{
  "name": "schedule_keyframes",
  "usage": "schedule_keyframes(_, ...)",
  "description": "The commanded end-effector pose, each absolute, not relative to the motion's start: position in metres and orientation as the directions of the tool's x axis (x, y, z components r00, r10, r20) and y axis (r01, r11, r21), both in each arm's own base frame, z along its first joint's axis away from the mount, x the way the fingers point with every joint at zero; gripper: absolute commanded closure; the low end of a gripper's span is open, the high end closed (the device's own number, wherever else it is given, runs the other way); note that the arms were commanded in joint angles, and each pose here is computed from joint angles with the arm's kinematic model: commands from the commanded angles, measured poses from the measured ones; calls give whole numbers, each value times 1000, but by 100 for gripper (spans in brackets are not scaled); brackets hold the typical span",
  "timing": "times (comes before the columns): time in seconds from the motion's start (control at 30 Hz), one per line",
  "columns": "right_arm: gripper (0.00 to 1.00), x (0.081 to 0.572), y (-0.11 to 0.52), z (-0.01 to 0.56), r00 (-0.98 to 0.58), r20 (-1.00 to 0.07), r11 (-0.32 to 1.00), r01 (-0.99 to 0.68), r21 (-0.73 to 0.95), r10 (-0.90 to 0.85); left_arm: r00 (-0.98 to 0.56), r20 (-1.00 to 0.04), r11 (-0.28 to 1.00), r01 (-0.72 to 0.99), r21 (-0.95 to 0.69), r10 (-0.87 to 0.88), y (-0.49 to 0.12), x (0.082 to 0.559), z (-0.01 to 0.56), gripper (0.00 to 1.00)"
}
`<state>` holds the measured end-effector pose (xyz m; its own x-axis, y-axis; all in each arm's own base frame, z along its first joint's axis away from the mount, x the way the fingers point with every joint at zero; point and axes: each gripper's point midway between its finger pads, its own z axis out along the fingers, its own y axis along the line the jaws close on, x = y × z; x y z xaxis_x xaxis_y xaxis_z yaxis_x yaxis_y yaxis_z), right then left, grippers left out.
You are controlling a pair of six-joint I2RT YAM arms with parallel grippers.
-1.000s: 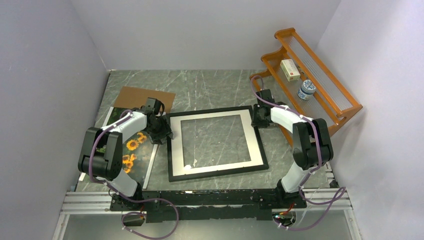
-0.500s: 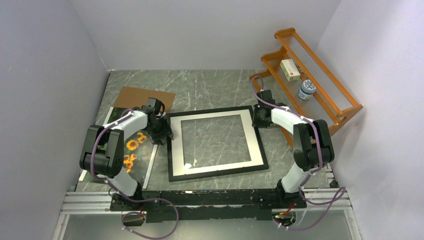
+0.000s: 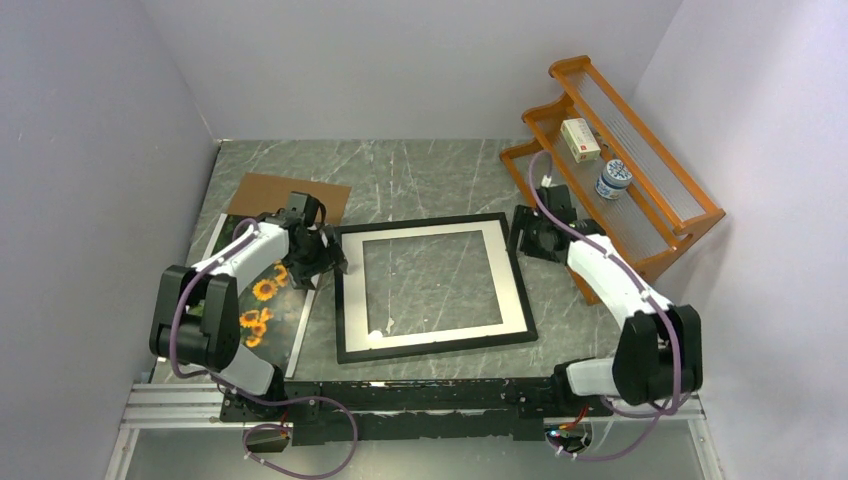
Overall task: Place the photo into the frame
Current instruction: Move the photo frame to the center of the board.
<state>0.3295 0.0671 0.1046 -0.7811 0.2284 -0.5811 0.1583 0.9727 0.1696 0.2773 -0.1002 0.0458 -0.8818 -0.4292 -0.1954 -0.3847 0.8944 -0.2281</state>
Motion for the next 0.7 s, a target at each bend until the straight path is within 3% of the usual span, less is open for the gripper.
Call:
schedule_keyframes(0.0,27,267,51,85,-846,-450,958,262,117,287,-853,-252,883,-400,-246,-457,-97,287,64,13)
schedule_keyframes(0.27,24,226,62,62,-863,-352,930,313,192,363,-876,-207,886,-375,-272,-435,-109,297,52,15)
schedule_keyframes(0.67,23,237,80,44,-898,-287,929,264,258,335,-905,-165,890,-330,-314,-393,-125,314,35,20)
